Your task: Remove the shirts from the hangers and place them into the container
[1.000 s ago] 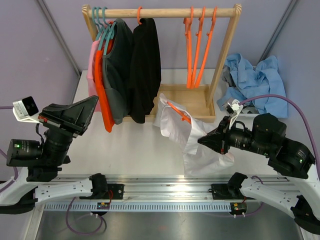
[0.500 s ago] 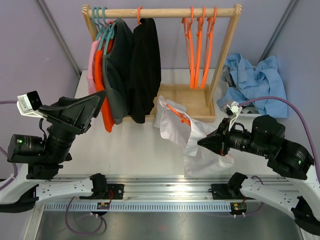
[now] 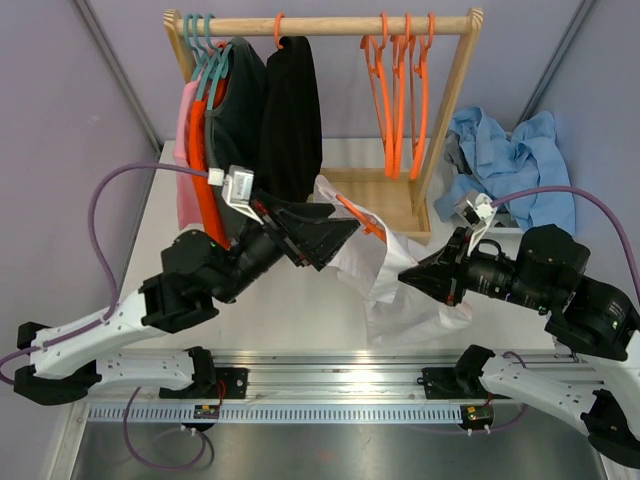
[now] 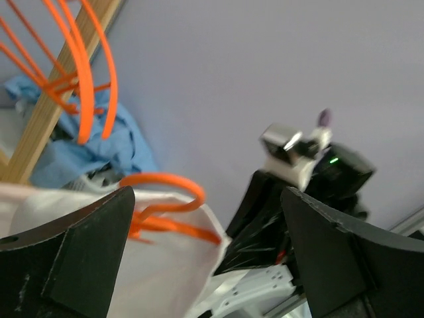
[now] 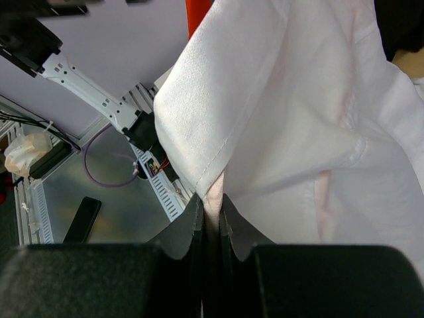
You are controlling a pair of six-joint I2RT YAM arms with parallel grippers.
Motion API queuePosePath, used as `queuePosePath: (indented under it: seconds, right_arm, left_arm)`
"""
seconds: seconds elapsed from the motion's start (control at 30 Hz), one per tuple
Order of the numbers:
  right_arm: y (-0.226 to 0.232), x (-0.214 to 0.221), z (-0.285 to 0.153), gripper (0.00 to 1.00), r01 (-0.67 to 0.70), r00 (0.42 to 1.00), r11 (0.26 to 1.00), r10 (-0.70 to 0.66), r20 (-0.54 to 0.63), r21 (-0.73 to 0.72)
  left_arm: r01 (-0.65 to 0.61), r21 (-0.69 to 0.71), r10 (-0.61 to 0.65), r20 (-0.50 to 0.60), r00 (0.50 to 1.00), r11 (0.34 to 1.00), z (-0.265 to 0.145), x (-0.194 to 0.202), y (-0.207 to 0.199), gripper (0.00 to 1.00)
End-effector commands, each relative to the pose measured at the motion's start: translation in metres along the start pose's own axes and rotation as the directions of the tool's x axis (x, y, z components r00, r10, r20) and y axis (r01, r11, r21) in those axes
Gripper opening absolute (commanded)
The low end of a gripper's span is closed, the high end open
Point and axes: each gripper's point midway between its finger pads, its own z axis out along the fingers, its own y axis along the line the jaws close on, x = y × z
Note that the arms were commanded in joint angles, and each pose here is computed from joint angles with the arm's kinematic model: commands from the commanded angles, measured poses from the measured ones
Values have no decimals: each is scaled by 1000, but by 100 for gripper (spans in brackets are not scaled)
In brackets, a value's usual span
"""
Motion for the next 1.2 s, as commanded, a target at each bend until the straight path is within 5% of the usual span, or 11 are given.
queuePosePath:
  seconds: [0.0, 0.3, 0.67, 1.17]
  right_arm:
    - [13, -39, -13, 0, 63, 989, 998, -60, 132, -21]
    - [15, -44, -13, 0, 70, 990, 997, -67, 128, -19]
    - [13, -39, -7, 0, 61, 993, 998, -59, 102, -21]
    - [19, -34, -3, 0, 60, 995, 996, -55, 81, -61]
  left_arm:
    - [-46, -12, 46, -7, 999, 999, -1, 11, 12, 94]
    - [-112, -13, 112, -3, 994, 994, 10, 33, 26, 81]
    - [-205, 154, 200, 43, 979, 967, 32, 43, -1, 70]
    - [-411, 3, 408, 115, 906, 911, 52, 42, 33, 61]
